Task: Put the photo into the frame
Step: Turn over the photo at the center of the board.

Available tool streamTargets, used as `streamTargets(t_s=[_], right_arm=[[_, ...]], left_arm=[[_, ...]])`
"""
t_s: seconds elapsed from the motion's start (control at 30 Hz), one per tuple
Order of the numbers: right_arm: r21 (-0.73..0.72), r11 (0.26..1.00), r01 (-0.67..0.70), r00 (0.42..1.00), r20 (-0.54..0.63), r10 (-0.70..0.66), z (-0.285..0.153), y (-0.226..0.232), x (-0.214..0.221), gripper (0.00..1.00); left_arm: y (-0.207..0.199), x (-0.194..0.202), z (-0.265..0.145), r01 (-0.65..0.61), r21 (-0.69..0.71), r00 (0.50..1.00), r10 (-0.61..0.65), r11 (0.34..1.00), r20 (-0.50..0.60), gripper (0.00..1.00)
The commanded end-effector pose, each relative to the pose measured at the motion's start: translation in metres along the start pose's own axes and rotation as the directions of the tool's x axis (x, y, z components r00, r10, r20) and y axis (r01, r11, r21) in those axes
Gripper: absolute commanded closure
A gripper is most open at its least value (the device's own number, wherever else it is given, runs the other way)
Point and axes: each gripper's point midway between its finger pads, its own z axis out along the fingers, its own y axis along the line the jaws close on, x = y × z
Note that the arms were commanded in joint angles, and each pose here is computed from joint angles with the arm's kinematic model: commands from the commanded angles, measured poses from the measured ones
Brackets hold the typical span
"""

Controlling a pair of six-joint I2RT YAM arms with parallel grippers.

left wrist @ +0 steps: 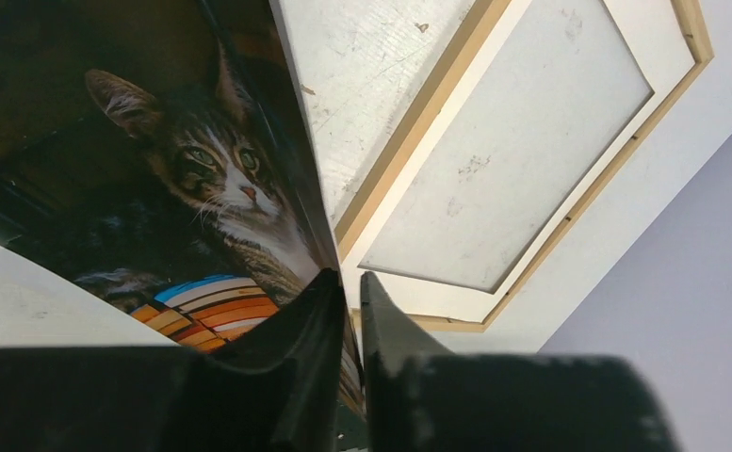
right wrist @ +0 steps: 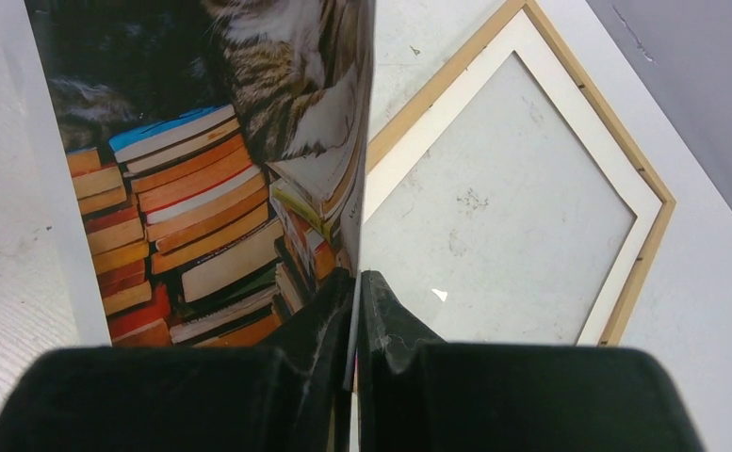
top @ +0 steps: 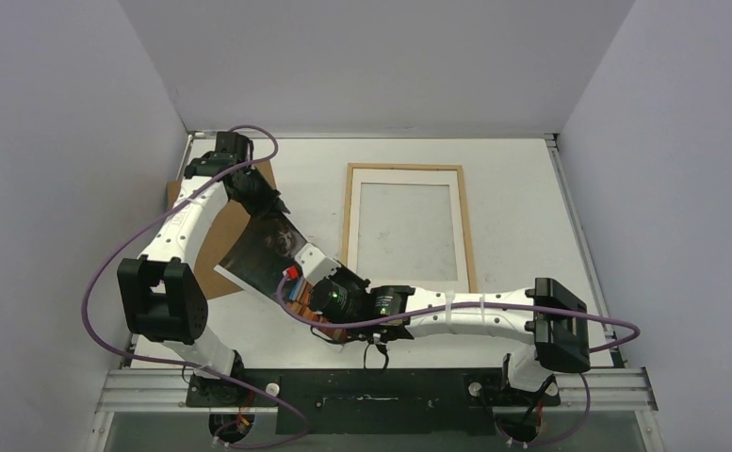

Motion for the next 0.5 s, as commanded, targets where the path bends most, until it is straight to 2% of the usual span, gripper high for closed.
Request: streamTargets(t_s=[0.0,0.07,0.1,0.2,0.3,0.33,0.47], right_arm=[[0.013,0.999,-0.053,0.997,0.05,0.052,-0.007,-0.006,-0.023,1.0],[0.001,0.998,-0.07,0.996,0.053,0.07,-0.01,-0.006,-0.024,0.91],[-0.008,0.997,-0.081,0.995,0.058,0.081,-0.012,-0.006,-0.025,0.83],[-0.054,0.993,-0.11,0.99,0.086,0.114,-0.02,-0.006,-0.029,0.48],[-0.147,0.981,-0.129,0.98,0.134,0.148,-0.029,-0.001,-0.038,0.3],[-0.167,0.974,-0.151,0.973,0.148,0.177,-0.032,-0.004,-0.041,0.24],[-0.267,0.941,-0.206,0.947,0.187,0.26,-0.047,-0.012,-0.054,0.18]], left_arm=[[-0.009,-0.005,-0.011,-0.009,0.039,0.999,0.008,0.999,0.038,0.93],[-0.01,-0.006,-0.013,-0.015,0.041,0.999,0.013,0.999,0.047,1.0],[-0.011,-0.007,-0.015,-0.019,0.044,0.999,0.017,0.999,0.051,1.0],[-0.013,-0.009,-0.021,-0.037,0.047,0.997,0.033,0.998,0.067,1.0],[-0.015,-0.015,-0.031,-0.07,0.045,0.993,0.065,0.997,0.1,1.0],[-0.015,-0.018,-0.034,-0.081,0.04,0.991,0.076,0.996,0.113,1.0],[-0.014,-0.034,-0.052,-0.141,0.019,0.976,0.136,0.99,0.17,1.0]])
